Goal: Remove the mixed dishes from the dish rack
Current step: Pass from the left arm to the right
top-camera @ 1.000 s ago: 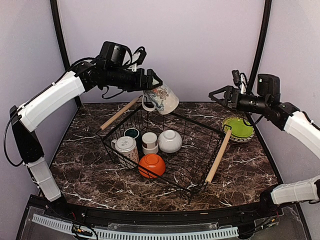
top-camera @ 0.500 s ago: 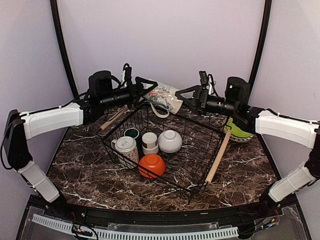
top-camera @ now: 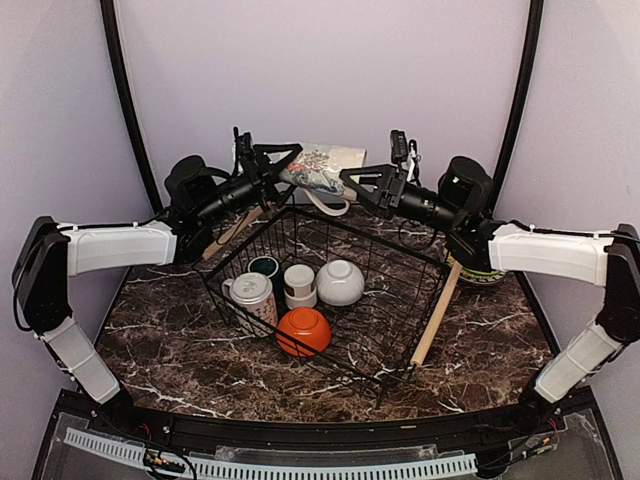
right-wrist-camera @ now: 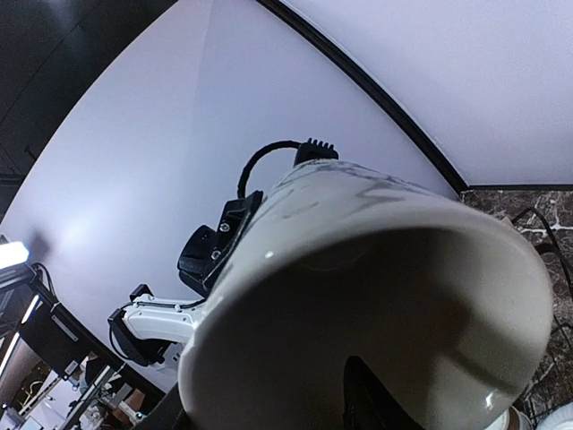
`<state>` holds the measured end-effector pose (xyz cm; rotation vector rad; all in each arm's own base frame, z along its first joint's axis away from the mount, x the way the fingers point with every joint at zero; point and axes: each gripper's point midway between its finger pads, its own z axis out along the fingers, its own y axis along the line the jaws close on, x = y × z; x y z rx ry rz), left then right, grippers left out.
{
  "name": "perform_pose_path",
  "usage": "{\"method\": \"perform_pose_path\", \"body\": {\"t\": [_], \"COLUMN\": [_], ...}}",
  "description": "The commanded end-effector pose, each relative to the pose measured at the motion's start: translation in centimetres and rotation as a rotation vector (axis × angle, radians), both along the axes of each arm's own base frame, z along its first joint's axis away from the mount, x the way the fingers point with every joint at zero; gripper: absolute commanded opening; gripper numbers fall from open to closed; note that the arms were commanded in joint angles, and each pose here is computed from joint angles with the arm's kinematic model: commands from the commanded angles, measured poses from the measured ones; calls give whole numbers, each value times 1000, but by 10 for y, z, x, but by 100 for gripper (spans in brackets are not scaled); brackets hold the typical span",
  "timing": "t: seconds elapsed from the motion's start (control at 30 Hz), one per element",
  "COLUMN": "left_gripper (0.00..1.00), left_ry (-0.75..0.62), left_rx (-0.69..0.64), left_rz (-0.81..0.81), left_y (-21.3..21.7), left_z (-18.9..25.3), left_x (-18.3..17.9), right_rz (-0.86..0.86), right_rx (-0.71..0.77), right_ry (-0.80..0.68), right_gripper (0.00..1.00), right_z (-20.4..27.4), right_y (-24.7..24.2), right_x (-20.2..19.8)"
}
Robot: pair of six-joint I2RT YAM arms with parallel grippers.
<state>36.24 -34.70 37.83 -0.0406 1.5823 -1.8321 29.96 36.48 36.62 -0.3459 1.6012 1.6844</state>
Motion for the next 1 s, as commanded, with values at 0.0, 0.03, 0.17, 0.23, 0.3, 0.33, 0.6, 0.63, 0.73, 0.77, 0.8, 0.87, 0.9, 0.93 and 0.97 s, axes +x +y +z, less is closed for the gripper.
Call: {"method": "perform_pose_path", "body": {"t": [0.0,0.03,0.17,0.23,0.3,0.33,0.6,0.63,0.73,0.77,0.8,0.87,0.9,0.93,0.97], "left_gripper": [5,4,5,5,5,6,59,65,89,91,95,98,99,99,99], "left_ry": [-144,-143,-132,-129,-138,-127,-163,-175,-163,-154,-148,-135,-137,-137,-134], "left_rx": [-195,-193,-156,-132,-105,-83,43,47,76,90,96,95,94,95,99], "left_rz": [-89,-90,-91,-93,-93,-93,-43,-32,-21,-14,-3,8,5,10,8], "left_y": [12,12,11,10,10,9,15,19,26,31,35,43,44,48,49], "left_z": [55,54,42,37,35,29,16,18,12,8,6,3,3,3,3], "left_x": [-30,-31,-33,-34,-36,-36,-36,-35,-32,-29,-26,-23,-23,-21,-21], "right_rz": [27,32,35,40,37,33,-20,-34,-87,-96,-102,-122,-134,-141,-144], "right_rx": [37,39,47,53,55,56,46,45,55,65,74,75,72,69,69], "right_ry": [1,1,-12,-20,-24,-29,-118,-127,-132,-133,-138,-140,-139,-135,-139], "right_gripper": [44,43,32,25,16,10,0,0,0,0,0,0,0,0,0], "right_z": [3,3,6,8,8,9,33,36,44,46,48,50,51,51,52], "right_y": [13,14,17,17,16,15,-3,-7,-24,-30,-36,-46,-50,-54,-58], "right_x": [7,8,10,9,8,8,-5,-6,-5,-6,-7,-7,-6,-6,-7]}}
